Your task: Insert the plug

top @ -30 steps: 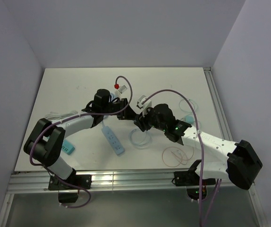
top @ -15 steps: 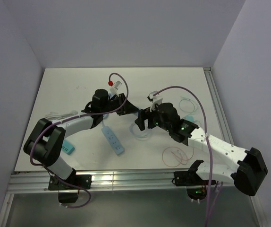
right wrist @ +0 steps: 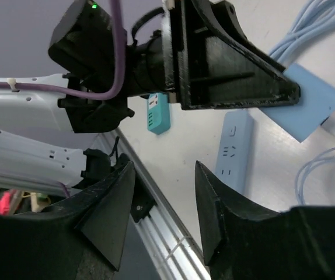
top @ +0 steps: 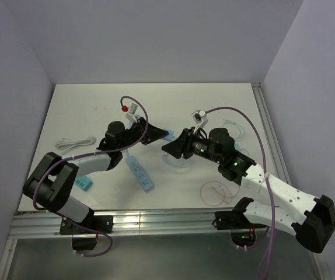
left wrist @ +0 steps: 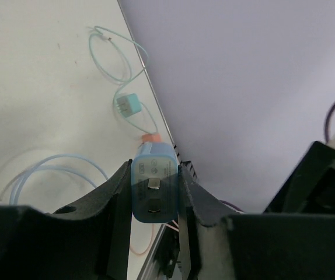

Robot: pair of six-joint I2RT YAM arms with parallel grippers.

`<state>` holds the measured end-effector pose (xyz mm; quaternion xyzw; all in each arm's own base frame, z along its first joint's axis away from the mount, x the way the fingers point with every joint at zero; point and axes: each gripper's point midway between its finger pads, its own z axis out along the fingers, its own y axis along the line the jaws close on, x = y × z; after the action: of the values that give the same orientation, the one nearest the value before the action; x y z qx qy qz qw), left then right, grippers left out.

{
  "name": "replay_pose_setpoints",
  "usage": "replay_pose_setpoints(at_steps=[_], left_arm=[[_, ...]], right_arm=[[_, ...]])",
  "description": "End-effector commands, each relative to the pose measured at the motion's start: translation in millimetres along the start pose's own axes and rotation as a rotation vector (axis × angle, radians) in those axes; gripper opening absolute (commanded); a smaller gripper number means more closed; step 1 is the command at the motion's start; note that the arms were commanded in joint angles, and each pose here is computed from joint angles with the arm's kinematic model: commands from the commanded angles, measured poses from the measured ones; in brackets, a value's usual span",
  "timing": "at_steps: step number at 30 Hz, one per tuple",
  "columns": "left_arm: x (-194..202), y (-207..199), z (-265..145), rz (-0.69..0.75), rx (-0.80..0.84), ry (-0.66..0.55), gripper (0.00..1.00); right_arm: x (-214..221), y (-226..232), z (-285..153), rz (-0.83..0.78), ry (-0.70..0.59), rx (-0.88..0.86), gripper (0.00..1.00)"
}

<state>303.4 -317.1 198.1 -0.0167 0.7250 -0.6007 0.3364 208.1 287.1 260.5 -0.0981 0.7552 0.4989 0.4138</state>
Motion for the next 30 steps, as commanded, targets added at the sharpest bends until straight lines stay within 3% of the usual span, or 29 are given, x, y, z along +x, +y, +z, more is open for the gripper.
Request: replay_pose_setpoints(at_steps=[1,8,15,30], left_arm=[[-17.3,-47.8,-9.7,-0.002,0.174,-0.073,0.00],[-18.4,-71.6,-23.6,-0.037,0.237,-0.079,0.00],[-22.2,-96.1,-35.9,0.000,0.264,-0.079,0.00],[-15.5,-100.9,-41.6,-0.012,0.288,-0.051,0.00]], right_arm=[[3.0,12.4,4.5,0.086,0.004,-0.101,0.49],[4.2,4.0,0.6,0.158,-0.011,-0.148,0.49],[-3.5,1.9,-0.8,0.215,-0.047,-0.215,0.63],[-31.1,12.5,0.3,0.210,-0.151,-0.272,0.62]])
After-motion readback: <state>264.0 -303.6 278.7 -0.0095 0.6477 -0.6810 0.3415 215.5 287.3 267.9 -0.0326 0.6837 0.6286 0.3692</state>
